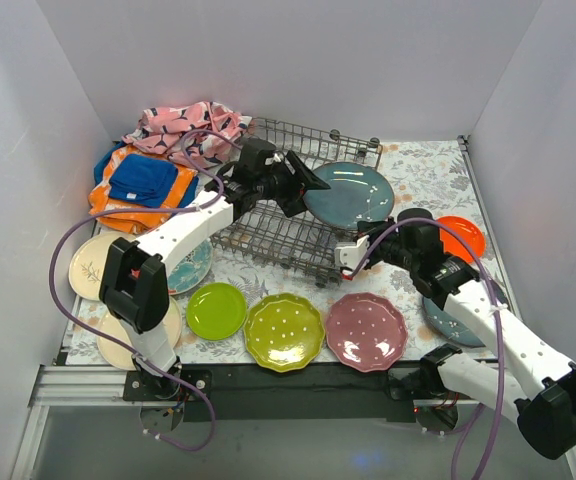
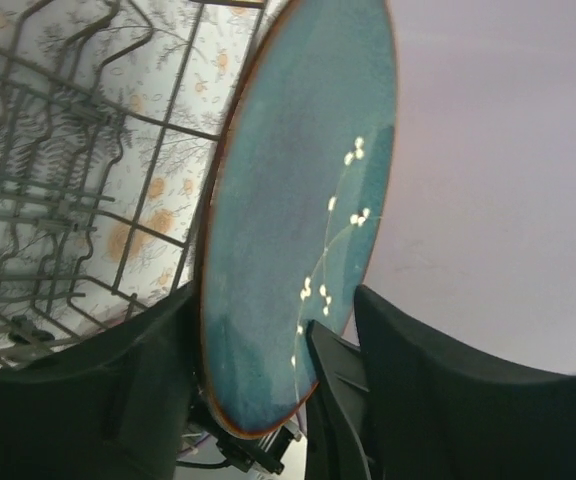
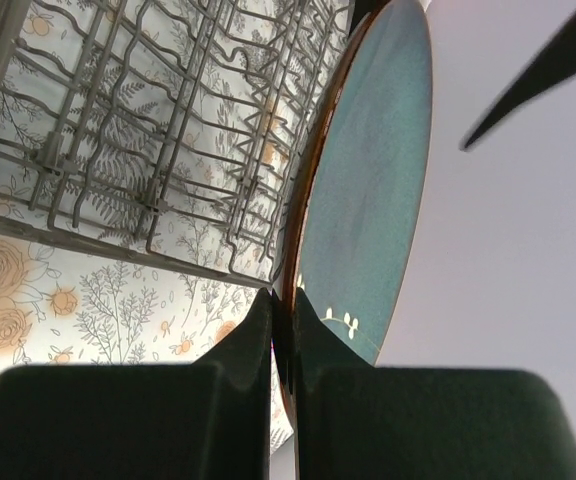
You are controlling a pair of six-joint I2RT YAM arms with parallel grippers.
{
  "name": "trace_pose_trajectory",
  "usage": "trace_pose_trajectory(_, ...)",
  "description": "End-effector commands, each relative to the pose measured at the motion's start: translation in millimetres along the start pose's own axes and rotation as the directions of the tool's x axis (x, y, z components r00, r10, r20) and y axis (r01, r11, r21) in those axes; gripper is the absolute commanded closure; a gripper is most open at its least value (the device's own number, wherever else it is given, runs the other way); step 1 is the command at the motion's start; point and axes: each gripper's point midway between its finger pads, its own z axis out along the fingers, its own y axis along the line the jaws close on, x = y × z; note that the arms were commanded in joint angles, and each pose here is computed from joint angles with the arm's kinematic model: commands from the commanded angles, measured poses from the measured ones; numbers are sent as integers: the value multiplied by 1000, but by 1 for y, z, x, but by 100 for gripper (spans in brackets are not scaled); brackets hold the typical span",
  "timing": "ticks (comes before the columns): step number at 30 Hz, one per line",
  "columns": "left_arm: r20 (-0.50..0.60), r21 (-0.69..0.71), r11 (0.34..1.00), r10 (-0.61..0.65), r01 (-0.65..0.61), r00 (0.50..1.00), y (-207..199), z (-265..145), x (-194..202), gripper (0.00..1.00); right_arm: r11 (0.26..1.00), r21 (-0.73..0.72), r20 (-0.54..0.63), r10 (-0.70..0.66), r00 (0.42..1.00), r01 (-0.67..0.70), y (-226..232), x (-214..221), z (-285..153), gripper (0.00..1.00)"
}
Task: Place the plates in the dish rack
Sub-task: Pass the plate from the right arm to the left, then insert the plate into the dish rack
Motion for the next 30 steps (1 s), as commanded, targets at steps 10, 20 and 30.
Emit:
trace_pose_trajectory(10,12,-19,989,144,-144,989,-6,-13,-5,100,934,358,77,-41,996,11,-104,-42,-26,99)
trace_pose_trajectory(20,142,147,967,186,-206,972,-18,-79,-49,100,938,244,240,188,953,-246,-84,-70,-27,57)
trace_pose_trajectory(30,318,128,951,229,-281,920,-16,-146,-98,100,908,200,270,310,912,-368,-78,-77,-39,27)
